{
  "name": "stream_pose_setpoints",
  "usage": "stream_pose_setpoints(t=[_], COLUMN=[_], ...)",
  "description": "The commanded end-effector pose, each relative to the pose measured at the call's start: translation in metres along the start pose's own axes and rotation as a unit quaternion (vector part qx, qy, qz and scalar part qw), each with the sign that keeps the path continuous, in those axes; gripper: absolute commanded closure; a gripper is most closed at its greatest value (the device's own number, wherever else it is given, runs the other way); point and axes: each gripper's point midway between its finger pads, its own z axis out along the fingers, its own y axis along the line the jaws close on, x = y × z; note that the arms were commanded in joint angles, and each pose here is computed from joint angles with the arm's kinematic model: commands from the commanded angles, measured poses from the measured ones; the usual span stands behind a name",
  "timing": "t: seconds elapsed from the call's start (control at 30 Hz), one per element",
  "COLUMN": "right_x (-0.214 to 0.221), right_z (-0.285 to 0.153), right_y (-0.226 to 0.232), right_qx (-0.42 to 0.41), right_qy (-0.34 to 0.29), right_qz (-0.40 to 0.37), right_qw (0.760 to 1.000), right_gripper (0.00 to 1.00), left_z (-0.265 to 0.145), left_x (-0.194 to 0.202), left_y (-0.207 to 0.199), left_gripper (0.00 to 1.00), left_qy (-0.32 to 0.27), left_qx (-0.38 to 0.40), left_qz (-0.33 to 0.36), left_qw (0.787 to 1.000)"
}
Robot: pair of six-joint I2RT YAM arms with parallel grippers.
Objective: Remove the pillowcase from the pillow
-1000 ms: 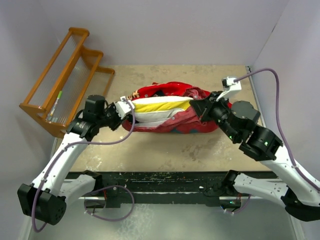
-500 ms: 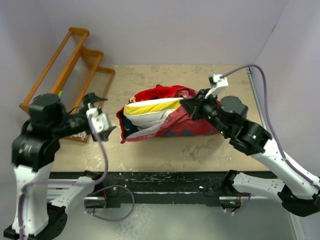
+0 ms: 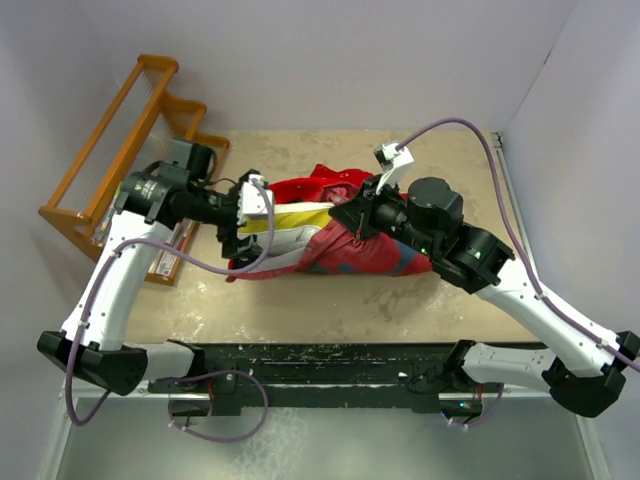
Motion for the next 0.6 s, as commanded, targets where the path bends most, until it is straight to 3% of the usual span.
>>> stream_pose_setpoints(t=[0.0,0.53,0.57], right_x=[-0.071,-0.058,-0.058], right_z=[-0.018,-0.009,-0.010], right_y=[0.052,0.069,0.069], right_qx=[-0.107,-0.156,-0.156], right_qy=[-0.103,-0.073,-0.073], right_qz=[-0.005,-0.019,-0.018], right_qw=[0.989,0.985,0.985], right_gripper=[1.00,1.00,1.00], left_z=[0.009,0.036,0.037], left_x=[-0.023,-0.007,-0.006], left_y=[-0.012,0.014,0.014], left_gripper=[0.00,0.01,0.04], left_qy=[-0.017,-0.001,0.000], left_qx=[0.001,-0.031,-0.031], left_qz=[0.061,0.064,0.061], left_qw=[0.998,0.997,0.998])
